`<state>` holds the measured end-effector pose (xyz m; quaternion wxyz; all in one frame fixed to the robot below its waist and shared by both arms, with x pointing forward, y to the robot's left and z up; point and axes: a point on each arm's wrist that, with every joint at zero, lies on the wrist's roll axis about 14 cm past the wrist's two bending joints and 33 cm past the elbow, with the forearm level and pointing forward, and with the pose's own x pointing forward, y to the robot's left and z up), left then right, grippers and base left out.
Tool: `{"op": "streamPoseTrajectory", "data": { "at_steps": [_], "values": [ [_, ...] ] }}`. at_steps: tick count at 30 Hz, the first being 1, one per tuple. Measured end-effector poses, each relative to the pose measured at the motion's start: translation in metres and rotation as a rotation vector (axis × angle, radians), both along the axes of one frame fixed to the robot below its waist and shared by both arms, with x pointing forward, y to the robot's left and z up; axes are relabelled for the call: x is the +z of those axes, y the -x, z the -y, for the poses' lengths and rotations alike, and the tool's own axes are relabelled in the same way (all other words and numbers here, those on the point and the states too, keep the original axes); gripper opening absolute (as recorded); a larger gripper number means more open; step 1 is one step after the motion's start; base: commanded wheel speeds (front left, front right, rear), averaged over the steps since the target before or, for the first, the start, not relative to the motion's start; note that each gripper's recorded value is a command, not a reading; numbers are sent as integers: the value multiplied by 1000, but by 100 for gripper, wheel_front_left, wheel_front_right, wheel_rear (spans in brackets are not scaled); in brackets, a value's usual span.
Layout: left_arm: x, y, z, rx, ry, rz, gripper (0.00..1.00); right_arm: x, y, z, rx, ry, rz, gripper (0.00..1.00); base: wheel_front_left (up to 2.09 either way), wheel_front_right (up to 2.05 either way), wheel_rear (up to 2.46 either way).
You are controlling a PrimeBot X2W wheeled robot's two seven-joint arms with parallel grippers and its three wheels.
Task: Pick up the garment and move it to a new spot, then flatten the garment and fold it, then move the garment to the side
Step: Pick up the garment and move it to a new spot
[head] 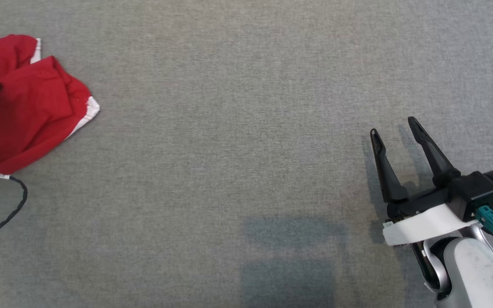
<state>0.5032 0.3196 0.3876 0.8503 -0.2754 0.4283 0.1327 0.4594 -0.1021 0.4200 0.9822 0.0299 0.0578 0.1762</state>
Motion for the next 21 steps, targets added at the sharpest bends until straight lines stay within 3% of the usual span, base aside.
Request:
{"op": "streamPoseTrajectory", "data": {
  "at_steps": [8, 9, 11, 12, 15, 21],
  "values": [
    [-31, 7, 8, -38, -51, -110, 100, -8, -3, 16, -45, 15, -14, 100, 0, 0, 0],
    [-33, 7, 11, -46, -49, -115, 85, -9, -3, 18, -51, 15, -18, 100, 0, 0, 0],
    [-32, 7, 15, -64, -48, -115, 4, -9, -2, 19, -61, 13, -19, 100, 0, 0, 0],
    [-29, 6, 17, -74, -46, -105, 0, -9, -1, 20, -63, 12, -17, 100, 0, 0, 0],
    [-19, 4, 24, -111, -45, -53, 0, -3, -1, 18, -63, 5, -4, 100, 0, 0, 0],
    [36, -14, 26, -208, -102, 205, 0, 13, 2, 12, -59, -19, 35, 100, 0, 0, 0]
  ]
}}
